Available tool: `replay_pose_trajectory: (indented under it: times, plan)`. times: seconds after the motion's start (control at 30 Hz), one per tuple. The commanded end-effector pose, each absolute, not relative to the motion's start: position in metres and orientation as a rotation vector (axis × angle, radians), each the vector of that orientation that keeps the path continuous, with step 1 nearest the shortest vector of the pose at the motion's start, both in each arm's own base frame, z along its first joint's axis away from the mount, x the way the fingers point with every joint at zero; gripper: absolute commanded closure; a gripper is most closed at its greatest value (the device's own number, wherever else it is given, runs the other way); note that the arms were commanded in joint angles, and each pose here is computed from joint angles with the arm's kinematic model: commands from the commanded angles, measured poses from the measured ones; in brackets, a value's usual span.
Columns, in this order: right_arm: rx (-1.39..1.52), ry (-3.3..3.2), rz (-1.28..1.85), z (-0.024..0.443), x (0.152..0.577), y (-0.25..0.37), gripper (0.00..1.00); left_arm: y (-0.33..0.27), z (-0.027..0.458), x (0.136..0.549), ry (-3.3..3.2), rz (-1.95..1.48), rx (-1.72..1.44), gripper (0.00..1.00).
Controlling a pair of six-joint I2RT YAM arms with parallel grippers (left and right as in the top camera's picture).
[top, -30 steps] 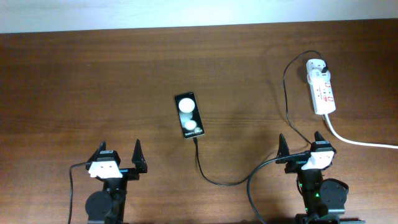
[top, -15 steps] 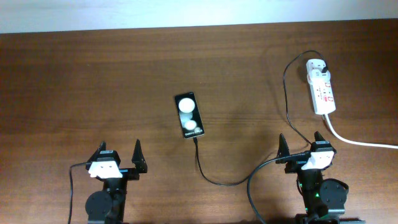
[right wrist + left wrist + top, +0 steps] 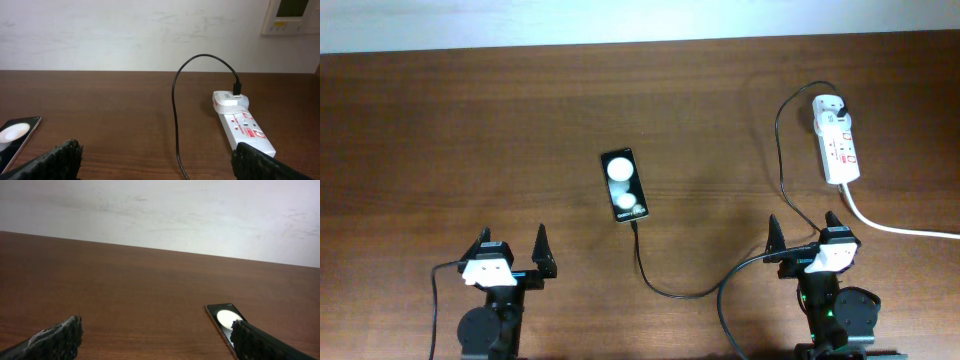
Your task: Plug charger to phone and switch on socket
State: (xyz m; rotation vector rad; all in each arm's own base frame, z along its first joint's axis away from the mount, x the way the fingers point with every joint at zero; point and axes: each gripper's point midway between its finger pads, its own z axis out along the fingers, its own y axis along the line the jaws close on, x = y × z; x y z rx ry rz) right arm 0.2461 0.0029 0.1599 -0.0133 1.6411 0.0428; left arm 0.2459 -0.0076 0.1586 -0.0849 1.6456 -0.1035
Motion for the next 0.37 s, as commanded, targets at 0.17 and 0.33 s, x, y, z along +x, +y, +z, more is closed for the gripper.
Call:
replay_pose_trajectory:
  times: [0.17,0.33]
  plan:
    - [-0.019,1.641,0.037,0.1576,0.246,0.0037,0.01,-0.0079,0.1567,0.2459,1.648,-0.097,-0.072,0.01]
    - [-0.02,1.641,0.037,0.1576,0.246,0.0038,0.01,-0.0079,0.1567,0.2459,1.648,-0.097,-0.072,0.01]
